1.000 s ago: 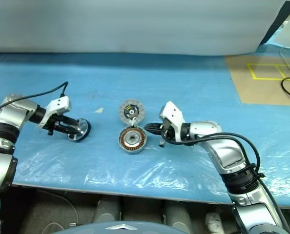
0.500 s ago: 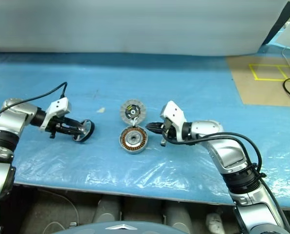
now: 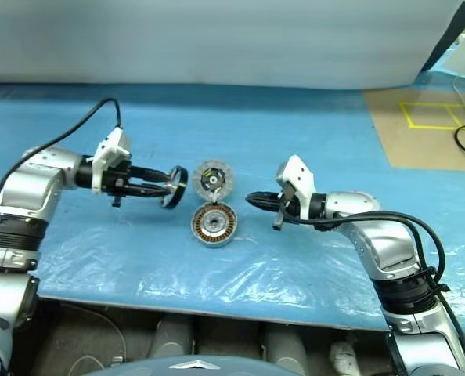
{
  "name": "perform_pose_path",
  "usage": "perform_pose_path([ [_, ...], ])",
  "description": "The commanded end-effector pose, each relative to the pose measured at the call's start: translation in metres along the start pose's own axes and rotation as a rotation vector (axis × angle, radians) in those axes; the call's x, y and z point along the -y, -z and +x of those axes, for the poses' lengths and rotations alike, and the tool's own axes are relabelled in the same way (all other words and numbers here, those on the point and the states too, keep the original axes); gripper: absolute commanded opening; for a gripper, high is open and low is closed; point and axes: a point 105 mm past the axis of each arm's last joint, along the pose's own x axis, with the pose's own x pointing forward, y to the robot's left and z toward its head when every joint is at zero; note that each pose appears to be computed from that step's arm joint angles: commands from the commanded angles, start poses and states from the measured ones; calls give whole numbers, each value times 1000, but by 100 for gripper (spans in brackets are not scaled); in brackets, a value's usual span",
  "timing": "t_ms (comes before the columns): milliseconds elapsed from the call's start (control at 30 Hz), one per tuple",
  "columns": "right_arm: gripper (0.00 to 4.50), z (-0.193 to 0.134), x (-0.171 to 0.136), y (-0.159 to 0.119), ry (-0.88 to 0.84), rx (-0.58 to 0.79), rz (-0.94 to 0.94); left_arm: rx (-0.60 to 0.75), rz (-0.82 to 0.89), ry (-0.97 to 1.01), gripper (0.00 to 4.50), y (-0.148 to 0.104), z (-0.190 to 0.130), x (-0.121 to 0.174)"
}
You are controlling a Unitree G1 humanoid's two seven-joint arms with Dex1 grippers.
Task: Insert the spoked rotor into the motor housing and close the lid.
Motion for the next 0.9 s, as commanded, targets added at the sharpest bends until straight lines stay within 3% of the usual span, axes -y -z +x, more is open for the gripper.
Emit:
perform_pose_path([
  [33, 0, -3, -6, -11, -2, 30, -41, 19, 33, 80, 157, -12, 21, 13],
  [300, 0, -8, -5, -7, 39, 10, -44, -205, 118, 136, 157, 24, 36, 10],
  [900, 0, -6, -7, 0, 77, 3, -27, -337, 198, 234, 157, 18, 43, 6],
])
